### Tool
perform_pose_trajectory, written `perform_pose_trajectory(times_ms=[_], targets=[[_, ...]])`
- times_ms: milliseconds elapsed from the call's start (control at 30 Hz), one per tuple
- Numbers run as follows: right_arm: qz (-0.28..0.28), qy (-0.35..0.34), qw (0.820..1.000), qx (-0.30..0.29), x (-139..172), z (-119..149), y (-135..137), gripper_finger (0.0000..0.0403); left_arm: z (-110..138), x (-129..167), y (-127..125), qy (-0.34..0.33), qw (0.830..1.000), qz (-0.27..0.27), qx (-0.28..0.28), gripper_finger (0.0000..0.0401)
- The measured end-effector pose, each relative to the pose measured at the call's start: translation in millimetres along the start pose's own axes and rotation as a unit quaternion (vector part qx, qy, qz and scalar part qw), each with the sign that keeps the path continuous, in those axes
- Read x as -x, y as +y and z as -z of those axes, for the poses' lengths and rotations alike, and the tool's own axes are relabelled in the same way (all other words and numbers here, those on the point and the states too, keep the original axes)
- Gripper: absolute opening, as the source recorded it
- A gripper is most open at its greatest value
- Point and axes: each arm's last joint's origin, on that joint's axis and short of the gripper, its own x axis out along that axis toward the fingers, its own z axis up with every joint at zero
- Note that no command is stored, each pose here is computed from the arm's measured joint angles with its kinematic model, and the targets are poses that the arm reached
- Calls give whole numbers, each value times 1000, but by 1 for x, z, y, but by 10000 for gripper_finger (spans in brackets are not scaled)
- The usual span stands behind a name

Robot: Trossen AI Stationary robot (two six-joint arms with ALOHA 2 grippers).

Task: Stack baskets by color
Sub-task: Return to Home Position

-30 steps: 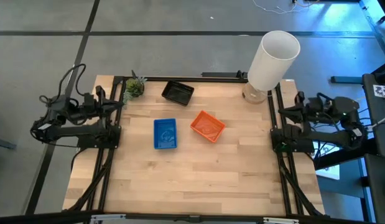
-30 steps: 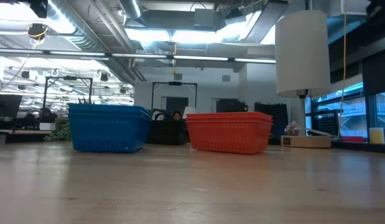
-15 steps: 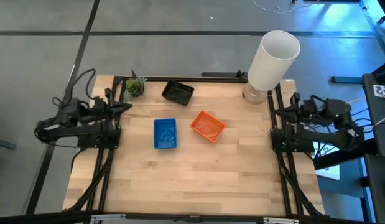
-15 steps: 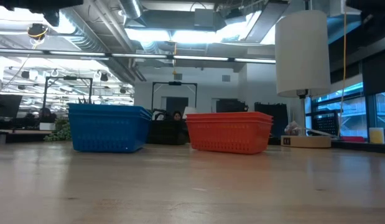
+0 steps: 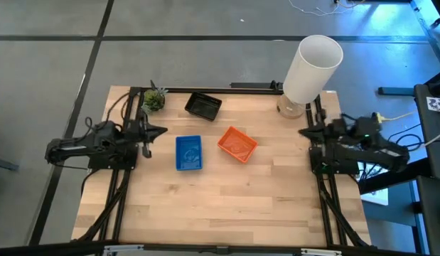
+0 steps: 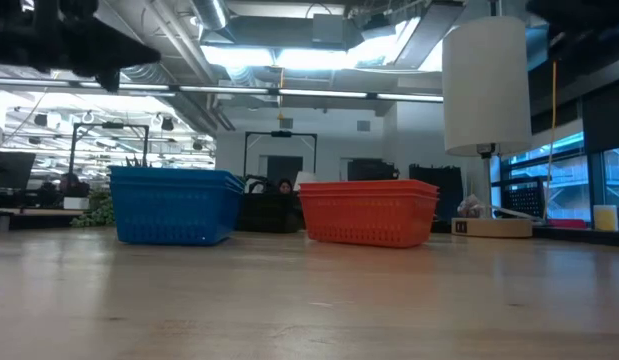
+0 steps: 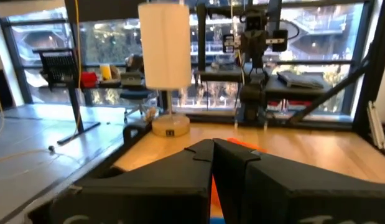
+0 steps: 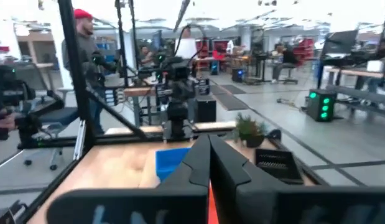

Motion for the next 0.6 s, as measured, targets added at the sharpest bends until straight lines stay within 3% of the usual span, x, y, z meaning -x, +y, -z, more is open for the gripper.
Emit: perform_pose_trajectory(times_ms=[267,600], targets=[[-52,-3,999,5,-29,54,-1,0,21,-3,-1,23,1000,1,-7,0],[-61,-10,997,38,-42,105,-4,0,47,-6,-2,43,999,2,-11,0]])
